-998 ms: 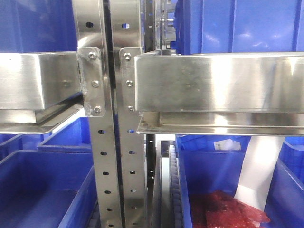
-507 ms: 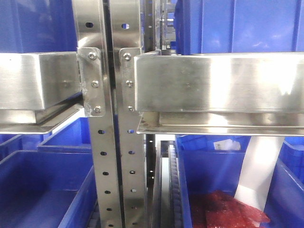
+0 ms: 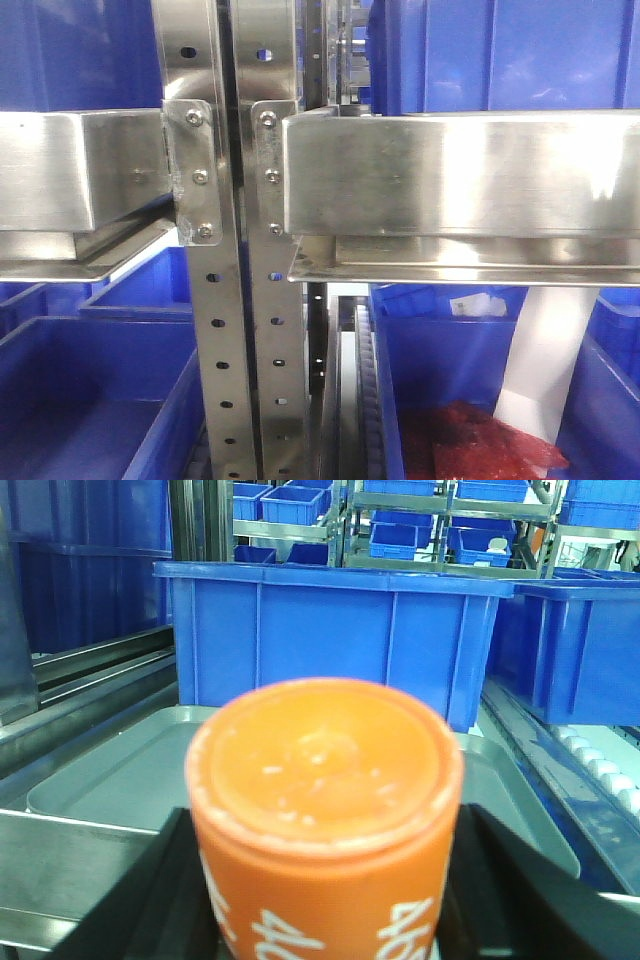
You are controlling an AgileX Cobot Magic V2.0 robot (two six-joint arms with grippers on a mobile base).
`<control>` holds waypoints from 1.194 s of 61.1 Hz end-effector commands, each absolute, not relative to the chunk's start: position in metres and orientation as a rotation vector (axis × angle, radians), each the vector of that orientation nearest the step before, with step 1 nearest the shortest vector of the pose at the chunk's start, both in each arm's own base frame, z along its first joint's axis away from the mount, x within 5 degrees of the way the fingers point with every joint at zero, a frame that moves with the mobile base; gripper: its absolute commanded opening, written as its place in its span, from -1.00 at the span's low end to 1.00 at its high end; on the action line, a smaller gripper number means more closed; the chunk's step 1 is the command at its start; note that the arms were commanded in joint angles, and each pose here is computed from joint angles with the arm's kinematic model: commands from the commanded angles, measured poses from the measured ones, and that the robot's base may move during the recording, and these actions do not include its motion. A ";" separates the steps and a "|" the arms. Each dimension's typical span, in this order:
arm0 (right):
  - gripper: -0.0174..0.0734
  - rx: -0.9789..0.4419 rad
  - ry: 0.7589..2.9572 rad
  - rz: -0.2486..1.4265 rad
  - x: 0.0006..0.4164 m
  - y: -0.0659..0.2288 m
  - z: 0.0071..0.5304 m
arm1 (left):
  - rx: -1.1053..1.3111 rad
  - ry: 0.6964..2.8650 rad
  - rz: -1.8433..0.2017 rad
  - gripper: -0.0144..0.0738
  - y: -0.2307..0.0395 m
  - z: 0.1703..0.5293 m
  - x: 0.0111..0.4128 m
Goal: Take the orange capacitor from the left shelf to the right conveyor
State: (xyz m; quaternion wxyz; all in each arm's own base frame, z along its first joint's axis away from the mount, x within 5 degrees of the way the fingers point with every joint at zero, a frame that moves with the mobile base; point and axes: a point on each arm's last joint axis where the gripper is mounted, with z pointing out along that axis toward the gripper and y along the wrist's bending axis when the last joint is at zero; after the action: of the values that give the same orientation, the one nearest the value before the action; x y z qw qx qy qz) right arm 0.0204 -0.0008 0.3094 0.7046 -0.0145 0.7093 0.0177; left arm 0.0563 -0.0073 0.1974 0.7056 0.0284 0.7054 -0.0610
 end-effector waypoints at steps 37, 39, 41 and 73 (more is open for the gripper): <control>-0.47 -0.036 1.464 0.024 0.019 -0.001 0.327 | 0.056 1.466 -0.144 -0.96 -0.007 0.207 0.055; -0.47 -0.036 1.464 0.024 0.019 -0.001 0.327 | 0.056 1.466 -0.144 -0.96 -0.007 0.207 0.055; -0.47 -0.036 1.464 0.024 0.019 -0.001 0.327 | 0.056 1.466 -0.144 -0.96 -0.007 0.207 0.055; -0.47 -0.036 1.466 0.024 0.019 -0.001 0.327 | 0.056 1.466 -0.144 -0.96 -0.007 0.207 0.055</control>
State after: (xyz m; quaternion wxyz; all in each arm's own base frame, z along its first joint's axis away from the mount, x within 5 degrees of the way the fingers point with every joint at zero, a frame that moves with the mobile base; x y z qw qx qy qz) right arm 0.0204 -0.0008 0.3095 0.7050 -0.0145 0.7088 0.0177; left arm 0.0563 -0.0073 0.1974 0.7056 0.0284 0.7054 -0.0610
